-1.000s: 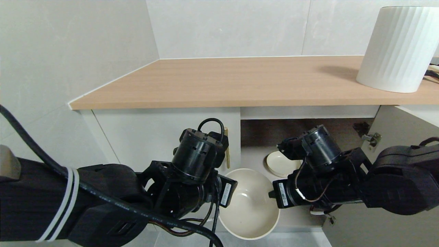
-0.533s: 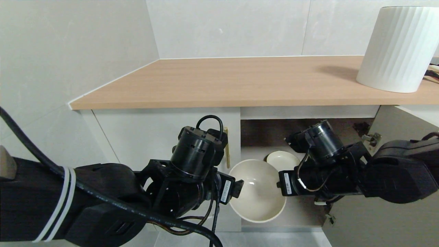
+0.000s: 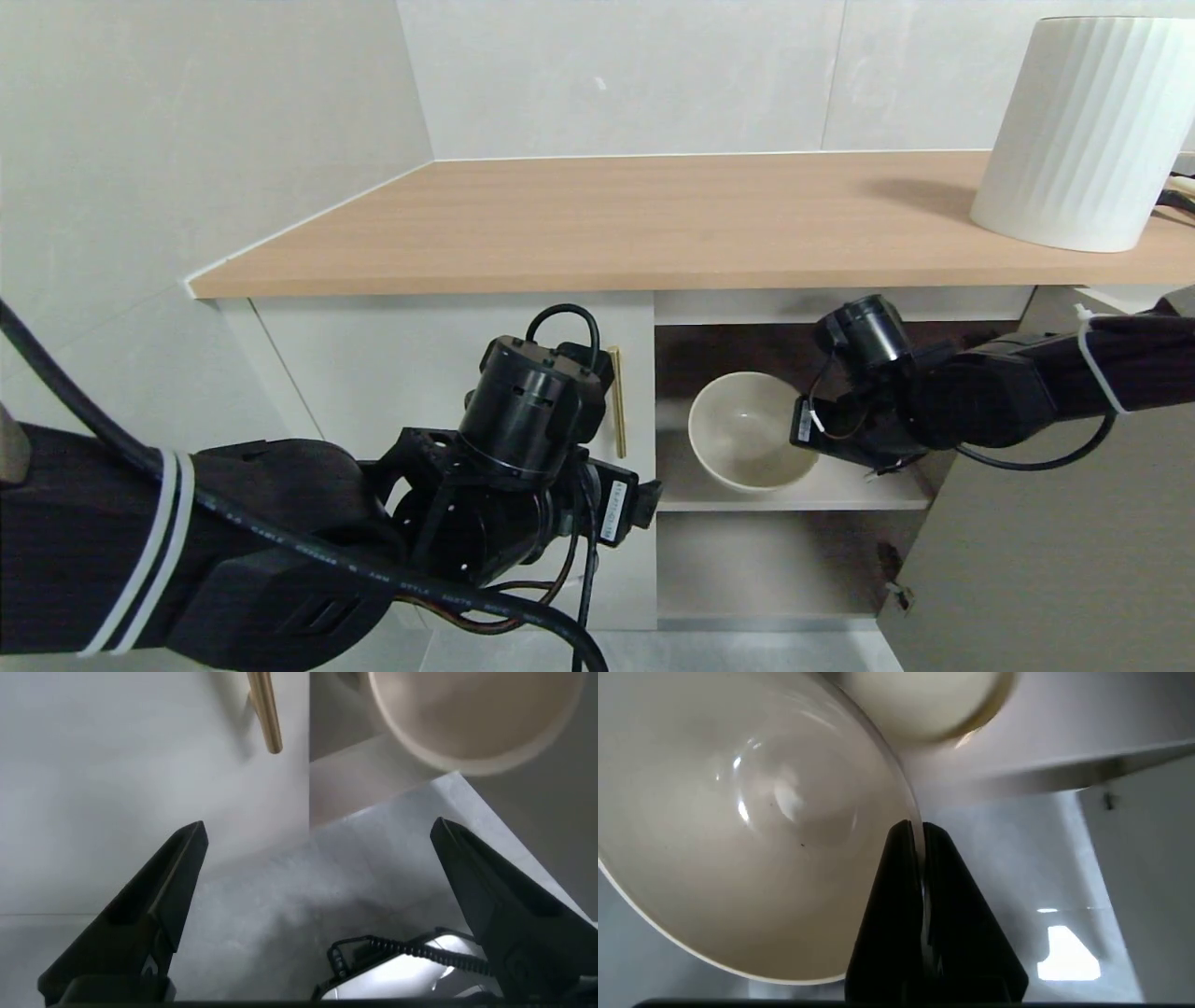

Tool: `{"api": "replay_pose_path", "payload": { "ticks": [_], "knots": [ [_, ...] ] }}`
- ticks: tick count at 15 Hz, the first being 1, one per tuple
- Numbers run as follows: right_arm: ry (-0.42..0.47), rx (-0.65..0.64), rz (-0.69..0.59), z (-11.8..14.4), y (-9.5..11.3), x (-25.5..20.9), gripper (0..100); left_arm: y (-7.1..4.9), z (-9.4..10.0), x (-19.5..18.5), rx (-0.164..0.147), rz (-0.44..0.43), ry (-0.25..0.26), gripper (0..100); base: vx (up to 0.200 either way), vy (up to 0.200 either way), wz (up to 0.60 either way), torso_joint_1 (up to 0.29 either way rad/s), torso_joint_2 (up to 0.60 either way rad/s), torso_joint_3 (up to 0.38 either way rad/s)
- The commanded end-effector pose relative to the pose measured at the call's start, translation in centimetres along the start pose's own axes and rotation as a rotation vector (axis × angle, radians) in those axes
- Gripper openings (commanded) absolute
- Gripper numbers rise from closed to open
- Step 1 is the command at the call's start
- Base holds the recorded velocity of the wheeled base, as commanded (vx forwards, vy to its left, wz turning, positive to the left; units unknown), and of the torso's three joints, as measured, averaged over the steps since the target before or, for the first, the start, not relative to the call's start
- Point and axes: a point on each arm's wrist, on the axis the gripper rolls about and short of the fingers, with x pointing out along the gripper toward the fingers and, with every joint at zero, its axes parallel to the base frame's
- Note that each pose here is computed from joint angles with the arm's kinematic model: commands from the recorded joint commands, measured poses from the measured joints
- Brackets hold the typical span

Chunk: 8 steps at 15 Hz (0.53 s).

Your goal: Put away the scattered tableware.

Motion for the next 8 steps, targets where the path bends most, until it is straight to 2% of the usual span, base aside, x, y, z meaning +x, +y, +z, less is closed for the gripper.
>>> {"api": "replay_pose_path", "payload": {
  "ticks": [1, 8],
  "knots": [
    [0.003, 0.038, -0.070, 0.4, -0.7, 3.3, 0, 0.0, 0.1, -0.1, -0.001, 0.000, -0.002, 100, 0.000, 0.000, 0.00, 0.000, 0.00, 0.000],
    [-0.014, 0.120, -0.137, 1.6, -2.1, 7.4, 0, 0.0, 0.0, 0.1, 0.000, 0.001, 0.002, 100, 0.000, 0.000, 0.00, 0.000, 0.00, 0.000]
  ]
}}
